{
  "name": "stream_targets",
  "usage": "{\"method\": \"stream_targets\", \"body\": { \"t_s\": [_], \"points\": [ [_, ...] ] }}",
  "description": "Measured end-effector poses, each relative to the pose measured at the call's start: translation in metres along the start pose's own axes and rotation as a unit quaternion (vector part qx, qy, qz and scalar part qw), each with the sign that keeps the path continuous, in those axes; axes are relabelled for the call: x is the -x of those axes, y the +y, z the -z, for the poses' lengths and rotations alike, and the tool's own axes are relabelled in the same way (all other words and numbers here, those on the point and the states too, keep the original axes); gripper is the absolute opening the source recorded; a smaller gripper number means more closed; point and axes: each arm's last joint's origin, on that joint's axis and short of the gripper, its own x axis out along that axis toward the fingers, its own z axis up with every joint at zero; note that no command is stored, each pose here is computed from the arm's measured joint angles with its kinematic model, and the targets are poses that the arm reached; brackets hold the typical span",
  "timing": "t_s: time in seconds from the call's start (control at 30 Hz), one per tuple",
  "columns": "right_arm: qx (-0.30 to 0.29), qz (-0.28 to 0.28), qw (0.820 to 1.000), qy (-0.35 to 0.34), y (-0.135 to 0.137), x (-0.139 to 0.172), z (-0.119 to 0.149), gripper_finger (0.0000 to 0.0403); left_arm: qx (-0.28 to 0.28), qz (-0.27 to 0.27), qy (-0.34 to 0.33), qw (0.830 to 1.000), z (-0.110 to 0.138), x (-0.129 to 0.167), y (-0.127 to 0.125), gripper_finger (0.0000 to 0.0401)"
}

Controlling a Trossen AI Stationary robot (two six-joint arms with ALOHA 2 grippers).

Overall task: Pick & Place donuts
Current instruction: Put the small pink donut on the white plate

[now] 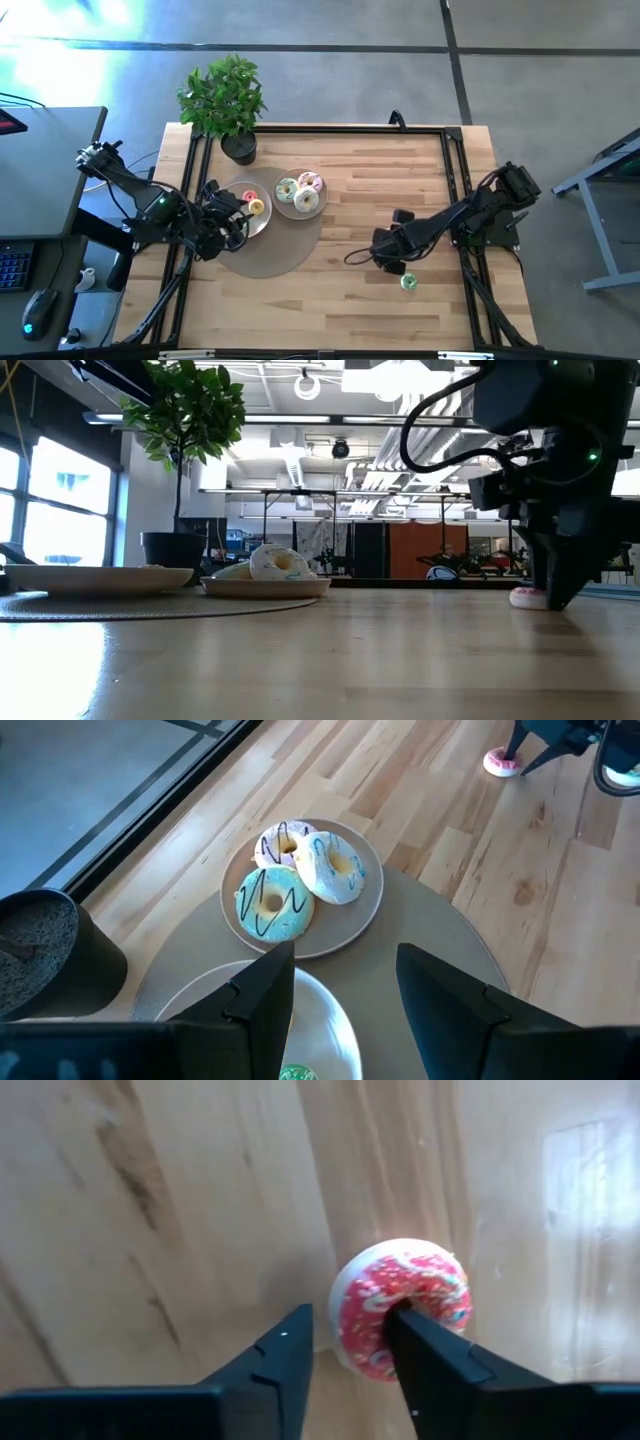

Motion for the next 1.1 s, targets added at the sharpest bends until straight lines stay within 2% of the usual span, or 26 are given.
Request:
{"method": "stream_targets", "body": {
  "t_s": [0.23, 0.4, 0.53, 0.63, 0.77, 0.83, 0.9, 1.1],
  "points": [
    [0.009, 0.017, 1.0, -0.009, -0.001, 0.004, -0.003, 0.0017, 0.002, 0.002, -0.001, 1.0, 0.0, 0.0, 0.0, 0.0174],
    [0.001, 0.01, 1.0, -0.028, 0.003, 0.016, -0.014, 0.0021, -0.001, 0.002, -0.001, 1.0, 0.0, 0.0, 0.0, 0.0174],
    [0.011, -0.025, 0.992, -0.124, 0.013, 0.037, -0.042, 0.0009, -0.006, 0.002, -0.001, 1.0, 0.0, 0.0, 0.0, 0.0174],
    [0.023, -0.032, 0.964, -0.263, 0.022, 0.052, -0.07, 0.001, -0.01, 0.002, -0.001, 1.0, 0.0, 0.0, 0.0, 0.0174],
    [0.055, -0.076, 0.89, -0.447, 0.034, 0.061, -0.113, 0.0015, -0.024, 0.001, -0.002, 1.0, 0.0, 0.0, 0.0, 0.0174],
    [0.082, -0.073, 0.868, -0.484, 0.038, 0.058, -0.134, 0.0009, -0.025, -0.001, -0.005, 1.0, -0.001, 0.0, 0.0, 0.0174],
    [0.103, -0.056, 0.867, -0.484, 0.04, 0.051, -0.157, 0.0006, -0.024, -0.004, -0.01, 1.0, -0.001, 0.001, 0.001, 0.0174],
    [0.146, -0.011, 0.891, -0.429, 0.037, 0.03, -0.234, 0.0013, -0.018, -0.001, -0.026, 1.0, -0.003, 0.007, 0.009, 0.0174]
  ]
}}
